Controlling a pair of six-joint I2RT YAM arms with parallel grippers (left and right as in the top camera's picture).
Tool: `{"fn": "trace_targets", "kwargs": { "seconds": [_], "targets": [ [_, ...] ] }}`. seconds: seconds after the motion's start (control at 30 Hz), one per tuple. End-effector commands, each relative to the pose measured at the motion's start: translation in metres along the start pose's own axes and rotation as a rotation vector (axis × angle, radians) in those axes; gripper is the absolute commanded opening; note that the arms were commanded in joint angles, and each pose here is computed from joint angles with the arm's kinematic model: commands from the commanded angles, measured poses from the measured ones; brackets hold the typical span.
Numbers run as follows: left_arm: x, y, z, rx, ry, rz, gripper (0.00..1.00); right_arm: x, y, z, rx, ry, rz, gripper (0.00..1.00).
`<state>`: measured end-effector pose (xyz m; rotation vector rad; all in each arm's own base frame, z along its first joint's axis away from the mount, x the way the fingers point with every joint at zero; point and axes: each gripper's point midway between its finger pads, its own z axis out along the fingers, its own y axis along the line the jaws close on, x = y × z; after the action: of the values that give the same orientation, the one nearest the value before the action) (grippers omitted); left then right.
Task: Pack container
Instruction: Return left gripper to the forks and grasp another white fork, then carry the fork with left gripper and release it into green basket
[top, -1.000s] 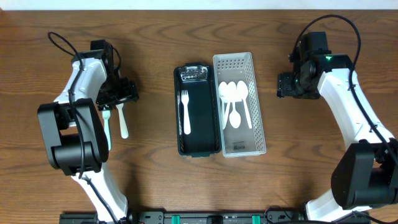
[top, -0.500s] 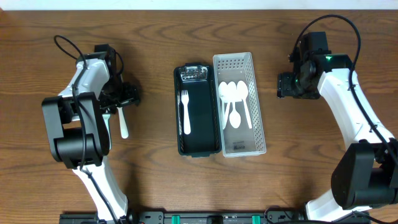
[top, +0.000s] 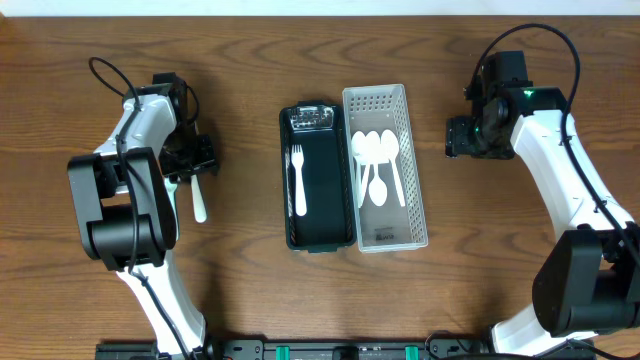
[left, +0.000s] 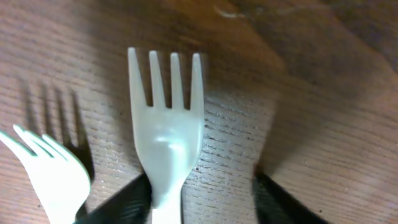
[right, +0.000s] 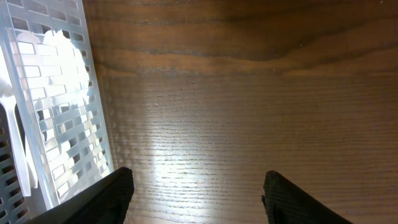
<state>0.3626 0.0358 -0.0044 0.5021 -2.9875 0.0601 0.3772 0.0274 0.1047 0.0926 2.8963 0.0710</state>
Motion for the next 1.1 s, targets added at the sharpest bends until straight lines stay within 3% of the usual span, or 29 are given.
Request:
{"fn": "trace_targets", "kwargs": {
  "seconds": [0.0,0.4,0.5,0.67,0.77,0.9,1.07],
  "targets": [
    [0.008,0.001,0.018,-0.007,0.059,0.008,0.4,-0.006,-0.001,-0.008,0.004,-0.029,-0.009,0.7],
    [0.01,0.002,0.018,-0.009,0.066,0.008,0.19,-0.006,-0.001,-0.008,0.004,-0.029,-0.009,0.7],
    [0.01,0.002,0.018,-0.009,0.066,0.008,0.19,-0.006,-0.001,-0.008,0.004,-0.029,-0.009,0.7],
    [0.009,0.002,0.018,-0.009,0.064,0.008,0.06,-0.006,-0.001,-0.008,0.004,-0.028,-0.009,0.7],
    [0.008,0.001,0.013,-0.007,0.056,0.008,0.06,-0.006,-0.001,-0.008,0.004,-0.028,-0.009,0.7],
    [0.003,-0.009,-0.019,0.002,0.005,0.029,0.06,-0.007,-0.001,-0.008,0.004,-0.03,-0.009,0.7],
    [0.007,-0.056,-0.106,0.044,-0.176,0.132,0.06,-0.009,-0.001,-0.008,0.004,-0.038,-0.009,0.7]
  ]
}}
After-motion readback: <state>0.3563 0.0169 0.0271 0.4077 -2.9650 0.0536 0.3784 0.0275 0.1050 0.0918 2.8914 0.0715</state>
